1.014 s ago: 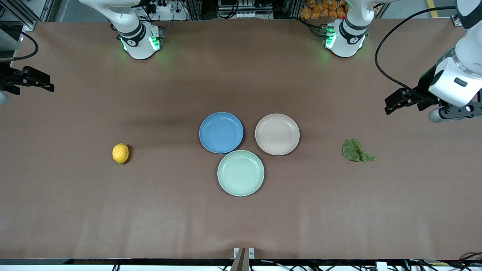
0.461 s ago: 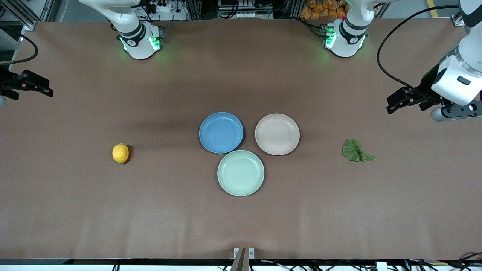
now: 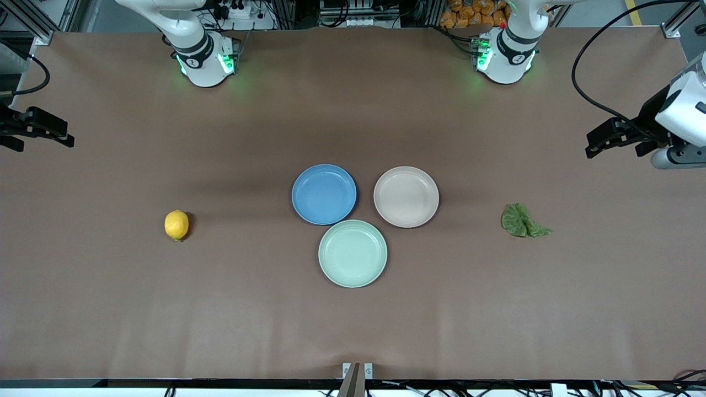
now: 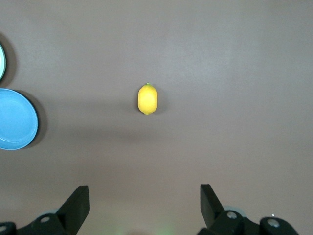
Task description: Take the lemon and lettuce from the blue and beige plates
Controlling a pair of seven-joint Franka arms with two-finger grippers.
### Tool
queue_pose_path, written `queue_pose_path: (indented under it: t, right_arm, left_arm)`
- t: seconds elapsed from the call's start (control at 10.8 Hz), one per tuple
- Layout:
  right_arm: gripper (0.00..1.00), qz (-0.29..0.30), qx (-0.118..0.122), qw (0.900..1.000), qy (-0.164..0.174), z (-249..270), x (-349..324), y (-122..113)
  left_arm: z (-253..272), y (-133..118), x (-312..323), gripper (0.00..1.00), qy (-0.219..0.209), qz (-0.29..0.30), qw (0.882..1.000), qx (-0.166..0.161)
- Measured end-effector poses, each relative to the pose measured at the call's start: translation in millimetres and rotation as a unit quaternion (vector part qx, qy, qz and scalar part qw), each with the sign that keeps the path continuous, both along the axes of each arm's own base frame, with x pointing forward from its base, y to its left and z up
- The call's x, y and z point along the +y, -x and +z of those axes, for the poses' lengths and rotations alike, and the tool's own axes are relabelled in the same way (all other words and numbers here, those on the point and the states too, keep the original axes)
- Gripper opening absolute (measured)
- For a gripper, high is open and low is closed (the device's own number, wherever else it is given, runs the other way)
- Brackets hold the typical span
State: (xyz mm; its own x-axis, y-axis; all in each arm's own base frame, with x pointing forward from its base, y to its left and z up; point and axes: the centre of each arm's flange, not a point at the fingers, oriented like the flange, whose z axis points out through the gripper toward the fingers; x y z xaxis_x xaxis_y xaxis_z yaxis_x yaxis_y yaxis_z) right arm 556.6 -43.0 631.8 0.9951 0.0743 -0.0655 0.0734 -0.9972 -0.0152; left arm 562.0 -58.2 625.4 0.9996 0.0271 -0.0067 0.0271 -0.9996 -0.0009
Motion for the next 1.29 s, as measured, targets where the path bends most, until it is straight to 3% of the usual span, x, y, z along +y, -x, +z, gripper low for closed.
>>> queue_pose_path:
  t: [1.29]
  right_arm:
    - [1.00, -0.001, -0.001, 1.000, -0.003, 0, -1, -1]
  left_arm:
    - [15, 6, 3, 1.00, -0.010, -0.010, 1.000, -0.003]
